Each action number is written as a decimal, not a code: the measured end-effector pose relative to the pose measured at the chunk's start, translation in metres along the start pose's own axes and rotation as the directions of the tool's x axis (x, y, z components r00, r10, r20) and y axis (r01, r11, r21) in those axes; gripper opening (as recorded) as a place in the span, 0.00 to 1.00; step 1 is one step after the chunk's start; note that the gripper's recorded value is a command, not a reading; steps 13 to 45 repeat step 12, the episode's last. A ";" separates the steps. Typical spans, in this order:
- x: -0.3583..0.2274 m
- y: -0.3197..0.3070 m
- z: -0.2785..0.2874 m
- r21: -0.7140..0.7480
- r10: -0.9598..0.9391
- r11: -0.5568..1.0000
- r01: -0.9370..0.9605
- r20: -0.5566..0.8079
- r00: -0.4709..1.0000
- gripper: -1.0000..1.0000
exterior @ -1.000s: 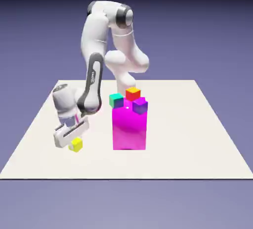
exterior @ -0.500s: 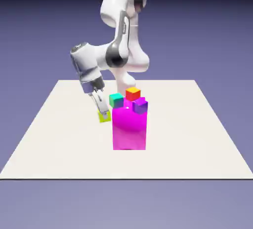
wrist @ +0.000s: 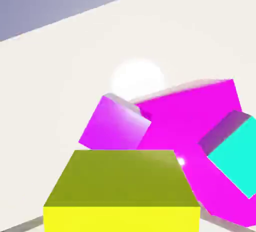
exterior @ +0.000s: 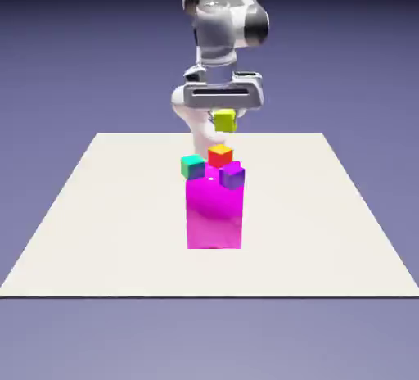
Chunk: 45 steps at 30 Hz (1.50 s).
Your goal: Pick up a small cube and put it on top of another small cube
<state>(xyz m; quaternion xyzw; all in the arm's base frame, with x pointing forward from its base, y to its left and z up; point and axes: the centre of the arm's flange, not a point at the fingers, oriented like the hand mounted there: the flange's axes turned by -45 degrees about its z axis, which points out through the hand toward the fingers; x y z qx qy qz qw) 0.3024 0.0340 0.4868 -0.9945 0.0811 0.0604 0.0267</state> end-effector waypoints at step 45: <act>-0.041 0.016 0.101 -0.061 -0.138 0.988 0.143 0.076 0.987 1.00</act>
